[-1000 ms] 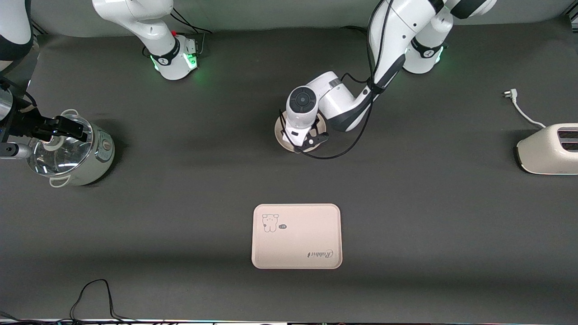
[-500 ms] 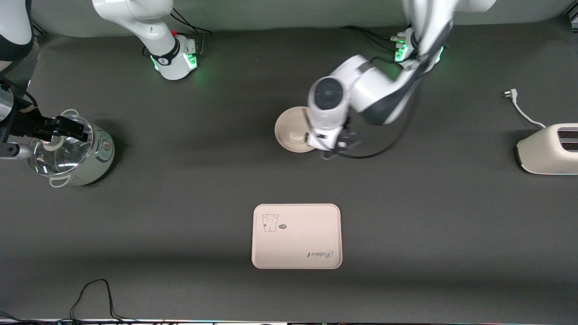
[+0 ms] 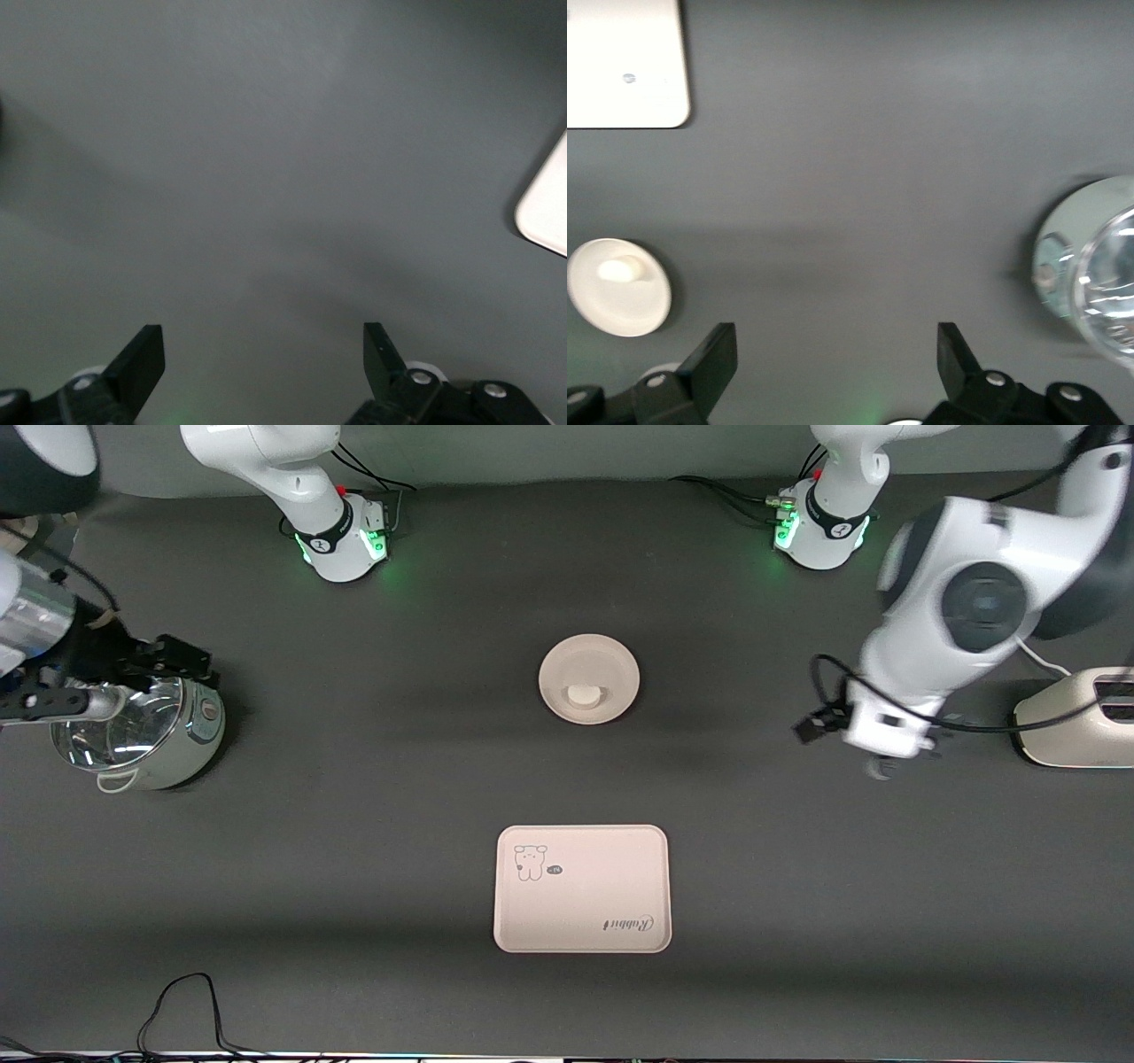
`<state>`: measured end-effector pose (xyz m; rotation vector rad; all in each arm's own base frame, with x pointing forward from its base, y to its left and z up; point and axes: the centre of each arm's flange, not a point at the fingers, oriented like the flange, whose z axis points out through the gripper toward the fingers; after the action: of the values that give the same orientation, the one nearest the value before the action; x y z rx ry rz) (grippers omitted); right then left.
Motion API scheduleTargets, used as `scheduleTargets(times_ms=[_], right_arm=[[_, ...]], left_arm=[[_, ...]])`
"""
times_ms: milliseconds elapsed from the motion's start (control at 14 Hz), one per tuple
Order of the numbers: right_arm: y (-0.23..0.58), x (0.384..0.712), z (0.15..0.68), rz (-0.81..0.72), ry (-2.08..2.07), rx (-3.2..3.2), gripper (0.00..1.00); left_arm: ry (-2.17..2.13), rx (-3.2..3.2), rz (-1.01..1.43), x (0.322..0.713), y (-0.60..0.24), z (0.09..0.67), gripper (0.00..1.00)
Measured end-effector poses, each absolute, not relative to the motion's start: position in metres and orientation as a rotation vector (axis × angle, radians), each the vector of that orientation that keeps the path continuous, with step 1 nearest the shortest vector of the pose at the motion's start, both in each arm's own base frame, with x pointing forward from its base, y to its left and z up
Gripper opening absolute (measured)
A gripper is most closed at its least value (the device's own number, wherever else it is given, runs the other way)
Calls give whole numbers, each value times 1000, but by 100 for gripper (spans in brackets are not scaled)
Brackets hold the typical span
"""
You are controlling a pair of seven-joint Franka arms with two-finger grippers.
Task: Place bun in plate and plate on tray
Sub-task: 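Retract the left gripper while the right gripper reaches toward the plate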
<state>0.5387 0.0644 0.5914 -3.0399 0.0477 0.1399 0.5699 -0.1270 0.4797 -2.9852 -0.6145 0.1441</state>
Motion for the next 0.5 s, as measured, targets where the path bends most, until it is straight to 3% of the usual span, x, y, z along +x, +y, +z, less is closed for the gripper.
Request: scheduleTargets(times_ms=[286,500], right_arm=[[180,511,590,109,141,-3027,100],[273,475,586,78,227,-3010,100]], left_arm=[[-447,-3037,138,583,-37,498,100],[-414,-3039,131,580,-15,522,100]])
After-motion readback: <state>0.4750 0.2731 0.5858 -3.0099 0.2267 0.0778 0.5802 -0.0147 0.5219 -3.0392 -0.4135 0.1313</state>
